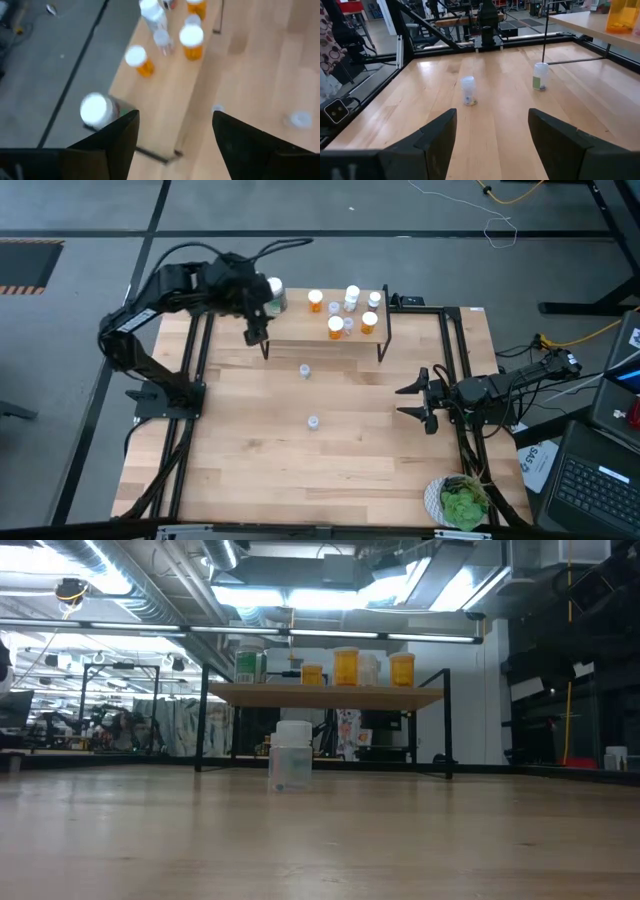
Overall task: Pick and place medicine bottles onto shelf by color
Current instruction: Put the bottom transparent pill bottle on the shelf
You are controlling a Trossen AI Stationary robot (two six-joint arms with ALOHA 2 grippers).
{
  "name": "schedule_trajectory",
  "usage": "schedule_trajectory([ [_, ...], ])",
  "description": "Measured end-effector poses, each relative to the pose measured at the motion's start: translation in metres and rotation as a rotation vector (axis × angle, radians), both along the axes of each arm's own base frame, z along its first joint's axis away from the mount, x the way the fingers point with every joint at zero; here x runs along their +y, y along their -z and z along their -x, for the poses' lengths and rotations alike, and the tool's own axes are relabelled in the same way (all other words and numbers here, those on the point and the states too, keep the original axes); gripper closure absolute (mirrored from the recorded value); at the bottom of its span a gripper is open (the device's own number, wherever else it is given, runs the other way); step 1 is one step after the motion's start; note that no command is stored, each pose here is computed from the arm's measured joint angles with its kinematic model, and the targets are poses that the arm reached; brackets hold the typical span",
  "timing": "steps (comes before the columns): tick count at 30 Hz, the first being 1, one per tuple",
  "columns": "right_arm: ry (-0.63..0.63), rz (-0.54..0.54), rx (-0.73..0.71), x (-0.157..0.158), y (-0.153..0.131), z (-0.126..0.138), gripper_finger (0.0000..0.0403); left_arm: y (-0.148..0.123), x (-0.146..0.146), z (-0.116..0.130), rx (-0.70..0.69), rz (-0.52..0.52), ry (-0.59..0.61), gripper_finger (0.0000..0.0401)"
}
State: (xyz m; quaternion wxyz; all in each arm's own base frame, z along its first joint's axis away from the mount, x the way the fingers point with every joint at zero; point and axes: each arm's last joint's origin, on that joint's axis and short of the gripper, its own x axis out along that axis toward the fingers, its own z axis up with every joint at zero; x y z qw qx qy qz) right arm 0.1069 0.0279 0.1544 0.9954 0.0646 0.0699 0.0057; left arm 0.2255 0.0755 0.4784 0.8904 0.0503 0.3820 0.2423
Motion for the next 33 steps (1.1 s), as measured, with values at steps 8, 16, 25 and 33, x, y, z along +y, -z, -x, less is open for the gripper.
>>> schedule_trajectory([
  [8,0.000,-0.003,0.000,0.000,0.000,0.000,0.0155,0.014,-0.021,0.021,0.177,0.174,-0.049,0.0156],
  [16,0.000,-0.002,-0.001,0.000,0.000,0.000,0.0155,0.032,-0.051,0.014,0.192,0.346,0.004,0.0156],
  [25,0.003,-0.027,0.000,0.000,0.000,0.000,0.0155,0.081,-0.099,0.000,0.266,0.452,0.018,0.0156],
  [33,0.002,-0.023,0.001,0.000,0.000,0.000,0.0155,0.133,-0.149,-0.037,0.081,0.506,0.185,0.0156],
])
